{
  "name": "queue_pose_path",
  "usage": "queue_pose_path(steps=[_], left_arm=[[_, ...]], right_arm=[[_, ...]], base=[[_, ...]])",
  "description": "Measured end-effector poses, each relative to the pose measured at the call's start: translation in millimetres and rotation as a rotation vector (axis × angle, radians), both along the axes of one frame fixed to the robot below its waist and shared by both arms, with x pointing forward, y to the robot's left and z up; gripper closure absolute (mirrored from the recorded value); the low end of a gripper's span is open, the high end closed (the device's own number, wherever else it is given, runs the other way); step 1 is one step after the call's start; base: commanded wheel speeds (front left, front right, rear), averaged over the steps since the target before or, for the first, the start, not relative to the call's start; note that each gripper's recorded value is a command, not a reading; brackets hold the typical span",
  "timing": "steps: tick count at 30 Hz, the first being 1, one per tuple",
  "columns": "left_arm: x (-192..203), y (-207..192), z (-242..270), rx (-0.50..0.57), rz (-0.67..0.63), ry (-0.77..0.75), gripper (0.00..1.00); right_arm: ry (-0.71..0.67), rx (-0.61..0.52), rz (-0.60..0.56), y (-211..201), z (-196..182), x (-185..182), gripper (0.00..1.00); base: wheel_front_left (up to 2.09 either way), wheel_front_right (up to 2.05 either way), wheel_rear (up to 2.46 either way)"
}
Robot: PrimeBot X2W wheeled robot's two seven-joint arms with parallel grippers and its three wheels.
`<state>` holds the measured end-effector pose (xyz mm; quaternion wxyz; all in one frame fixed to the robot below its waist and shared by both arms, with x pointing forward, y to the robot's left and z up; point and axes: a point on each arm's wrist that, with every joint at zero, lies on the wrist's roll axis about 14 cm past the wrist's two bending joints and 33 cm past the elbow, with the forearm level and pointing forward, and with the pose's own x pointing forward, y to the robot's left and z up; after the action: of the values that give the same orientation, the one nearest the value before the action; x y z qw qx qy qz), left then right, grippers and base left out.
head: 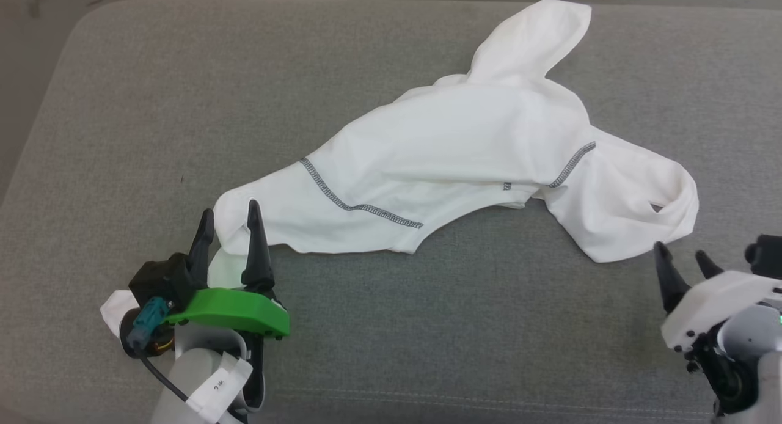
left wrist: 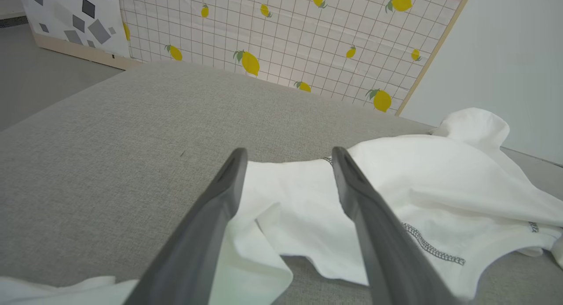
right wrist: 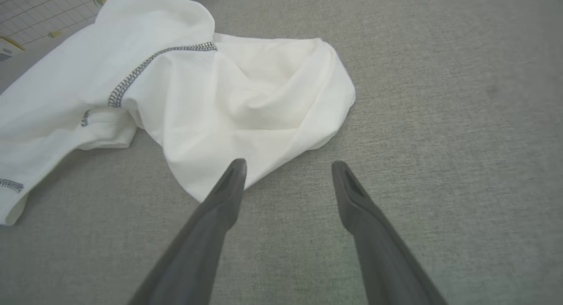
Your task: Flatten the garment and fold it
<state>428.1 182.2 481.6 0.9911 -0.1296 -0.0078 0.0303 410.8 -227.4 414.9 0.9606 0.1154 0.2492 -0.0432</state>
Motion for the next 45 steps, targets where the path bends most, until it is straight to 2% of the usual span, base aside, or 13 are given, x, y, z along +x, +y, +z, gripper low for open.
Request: queue_pose_path(steps=[10,11,12,13,16,20,27,31,36,37,38,41,45], left_arm=[[0.8,10.4,-15.0,0.007,0.026,0.040,0.00],[0.8,11.8,-16.3,0.006,0.030,0.044,0.00],[0.7,13.2,-17.5,0.006,0.035,0.047,0.00],[0.7,14.3,-18.5,0.005,0.038,0.050,0.00],[0.0,15.5,-19.3,0.005,0.042,0.053,0.00],[-1.5,14.7,-15.2,0.004,0.040,0.044,0.00],[-7.6,11.4,-5.8,-0.002,0.034,0.023,0.00],[-7.4,8.0,-2.3,-0.006,0.026,0.013,0.00],[-6.2,2.3,0.1,-0.009,0.010,0.006,0.00],[-5.8,1.0,-0.3,-0.009,0.007,0.007,0.00],[-5.6,0.3,-1.3,-0.009,0.004,0.010,0.00],[-4.9,-4.8,-3.6,-0.010,-0.012,0.016,0.00],[-4.7,-16.5,-4.4,-0.012,-0.054,0.022,0.00]], right_arm=[[0.192,0.015,0.118,37.9,-45.8,16.8,0.00],[0.193,0.015,0.124,40.2,-46.3,20.4,0.55],[0.198,0.012,0.133,42.2,-47.2,22.9,0.70],[0.202,0.005,0.139,43.0,-48.0,24.5,1.00],[0.202,-0.013,0.143,41.8,-46.4,26.1,1.00],[0.169,-0.043,0.083,22.3,-33.5,21.5,1.00],[0.083,-0.204,-0.146,-68.1,26.3,-10.0,1.00],[0.116,-0.219,-0.228,-95.4,37.3,-34.1,1.00],[0.184,-0.206,-0.280,-111.2,28.5,-58.4,1.00],[0.196,-0.199,-0.275,-109.5,23.3,-60.2,0.57],[0.205,-0.188,-0.272,-108.3,18.4,-61.5,0.00],[0.182,-0.174,-0.275,-107.1,12.2,-60.9,0.00],[0.028,-0.196,-0.285,-108.6,29.3,-50.6,0.00]], base=[[0.00,0.00,0.00],[0.00,0.00,0.00],[0.00,0.00,0.00],[0.00,0.00,0.00],[0.00,0.00,0.00],[0.00,0.00,0.00],[0.00,0.00,0.00],[0.00,0.00,0.00],[0.00,0.00,0.00],[0.00,0.00,0.00],[0.00,0.00,0.00],[0.00,0.00,0.00],[0.00,0.00,0.00]])
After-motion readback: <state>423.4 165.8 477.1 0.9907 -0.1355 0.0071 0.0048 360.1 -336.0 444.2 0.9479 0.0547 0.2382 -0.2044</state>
